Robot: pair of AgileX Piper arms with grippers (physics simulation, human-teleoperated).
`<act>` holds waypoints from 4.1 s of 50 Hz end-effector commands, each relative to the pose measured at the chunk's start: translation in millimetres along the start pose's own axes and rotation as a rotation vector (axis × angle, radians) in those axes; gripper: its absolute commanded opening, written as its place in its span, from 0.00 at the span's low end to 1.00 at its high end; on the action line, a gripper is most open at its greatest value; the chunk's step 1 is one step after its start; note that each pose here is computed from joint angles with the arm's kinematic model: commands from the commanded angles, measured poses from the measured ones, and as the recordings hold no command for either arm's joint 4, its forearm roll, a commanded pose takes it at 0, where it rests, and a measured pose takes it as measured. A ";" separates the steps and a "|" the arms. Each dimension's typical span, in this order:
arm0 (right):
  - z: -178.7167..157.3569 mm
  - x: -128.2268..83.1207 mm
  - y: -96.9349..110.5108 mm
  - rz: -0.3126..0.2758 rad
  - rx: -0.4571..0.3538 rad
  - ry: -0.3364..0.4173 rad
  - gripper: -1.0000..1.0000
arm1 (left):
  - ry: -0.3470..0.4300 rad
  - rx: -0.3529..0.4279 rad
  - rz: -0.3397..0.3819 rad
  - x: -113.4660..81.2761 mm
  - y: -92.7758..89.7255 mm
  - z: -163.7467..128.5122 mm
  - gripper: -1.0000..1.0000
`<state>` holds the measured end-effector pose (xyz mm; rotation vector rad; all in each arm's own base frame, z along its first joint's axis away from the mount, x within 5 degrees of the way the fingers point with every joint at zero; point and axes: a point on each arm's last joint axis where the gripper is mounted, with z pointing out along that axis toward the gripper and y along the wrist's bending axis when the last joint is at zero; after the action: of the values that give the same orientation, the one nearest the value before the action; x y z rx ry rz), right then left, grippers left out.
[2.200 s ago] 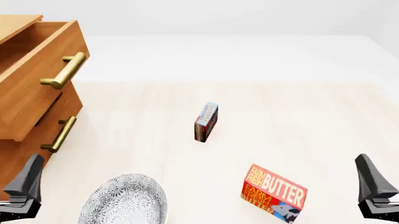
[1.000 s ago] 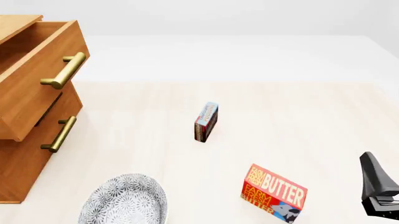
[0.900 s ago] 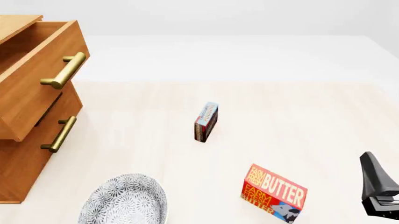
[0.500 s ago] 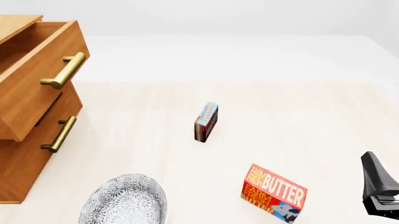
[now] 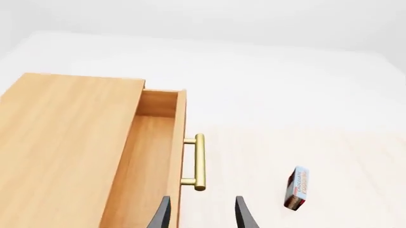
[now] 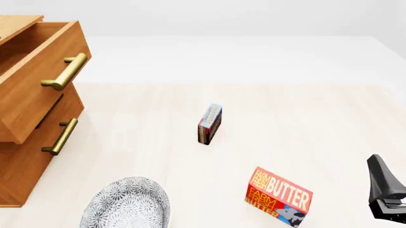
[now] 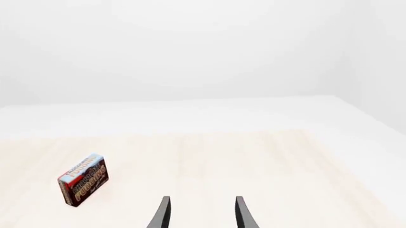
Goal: Put the chocolate pudding in the top drawer of the cabinet and close it.
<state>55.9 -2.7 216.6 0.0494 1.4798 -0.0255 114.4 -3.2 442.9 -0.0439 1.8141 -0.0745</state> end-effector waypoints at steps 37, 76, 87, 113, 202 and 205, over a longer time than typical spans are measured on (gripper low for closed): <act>0.1 -0.3 -0.3 0.008 0.005 0.004 1.00 | 0.158 -0.122 -0.105 -1.6 15.4 27.2 1.00; 2.4 0.5 -0.4 0.011 0.007 0.014 1.00 | 0.318 -0.115 -0.038 8.3 17.6 60.7 1.00; 4.4 0.6 -0.5 0.014 0.009 0.020 1.00 | 0.364 -0.104 0.002 12.9 17.7 73.8 1.00; 7.2 1.7 -0.3 0.017 0.005 0.032 1.00 | 0.423 -0.089 0.048 22.9 18.4 93.7 1.00; 7.4 2.6 -0.2 0.016 0.003 0.037 1.00 | 0.479 0.026 0.055 54.9 -8.8 108.7 1.00; 7.3 2.5 -0.2 0.016 0.003 0.036 1.00 | 0.478 0.027 0.057 55.0 -9.0 107.9 1.00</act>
<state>63.5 -3.2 214.8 0.0634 1.5163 -0.0131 205.0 -12.0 379.0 0.0425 2.2331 -0.0248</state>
